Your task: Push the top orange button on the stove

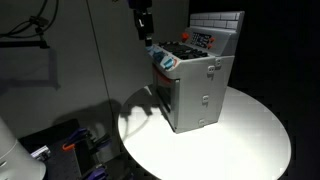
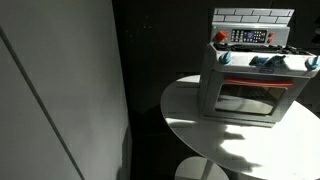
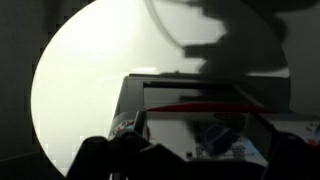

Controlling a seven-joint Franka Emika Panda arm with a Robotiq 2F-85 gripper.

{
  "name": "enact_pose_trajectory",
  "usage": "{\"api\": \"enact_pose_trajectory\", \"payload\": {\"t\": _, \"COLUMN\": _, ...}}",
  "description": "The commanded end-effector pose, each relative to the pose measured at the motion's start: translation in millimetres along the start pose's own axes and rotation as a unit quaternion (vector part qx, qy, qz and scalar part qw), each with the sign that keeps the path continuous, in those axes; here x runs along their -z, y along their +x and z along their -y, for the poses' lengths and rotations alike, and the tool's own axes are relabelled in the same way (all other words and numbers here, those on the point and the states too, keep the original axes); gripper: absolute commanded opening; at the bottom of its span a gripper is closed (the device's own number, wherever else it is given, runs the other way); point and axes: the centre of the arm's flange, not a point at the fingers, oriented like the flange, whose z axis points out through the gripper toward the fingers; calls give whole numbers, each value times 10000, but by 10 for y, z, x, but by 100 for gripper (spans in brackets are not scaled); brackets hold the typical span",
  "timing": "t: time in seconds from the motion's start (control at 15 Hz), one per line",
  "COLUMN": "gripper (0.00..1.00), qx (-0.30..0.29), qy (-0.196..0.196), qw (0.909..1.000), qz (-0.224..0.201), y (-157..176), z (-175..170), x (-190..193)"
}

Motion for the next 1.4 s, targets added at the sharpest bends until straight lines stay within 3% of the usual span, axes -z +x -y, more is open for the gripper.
{"api": "enact_pose_trajectory", "payload": {"t": 0.0, "gripper": 100, "qx": -392, "qy": -289, "qw": 9978, "qz": -458, "y": 378, "z": -6, "x": 94}}
{"api": "enact_pose_trajectory", "payload": {"t": 0.27, "gripper": 100, "qx": -709, "qy": -565, "qw": 9922, "qz": -852, "y": 692, "z": -101, "x": 87}}
{"api": "enact_pose_trajectory", "payload": {"t": 0.6, "gripper": 100, "qx": -835, "qy": -823, "qw": 9883, "qz": -972, "y": 853, "z": -130, "x": 77}}
{"api": "enact_pose_trajectory", "payload": {"t": 0.67, "gripper": 100, "qx": -764, "qy": -694, "qw": 9904, "qz": -924, "y": 740, "z": -169, "x": 3}}
{"api": "enact_pose_trajectory", "payload": {"t": 1.07, "gripper": 100, "qx": -752, "qy": -738, "qw": 9899, "qz": -947, "y": 780, "z": -161, "x": 0}}
{"api": "enact_pose_trajectory", "payload": {"t": 1.33, "gripper": 100, "qx": -914, "qy": -565, "qw": 9837, "qz": -1443, "y": 966, "z": -141, "x": 73}}
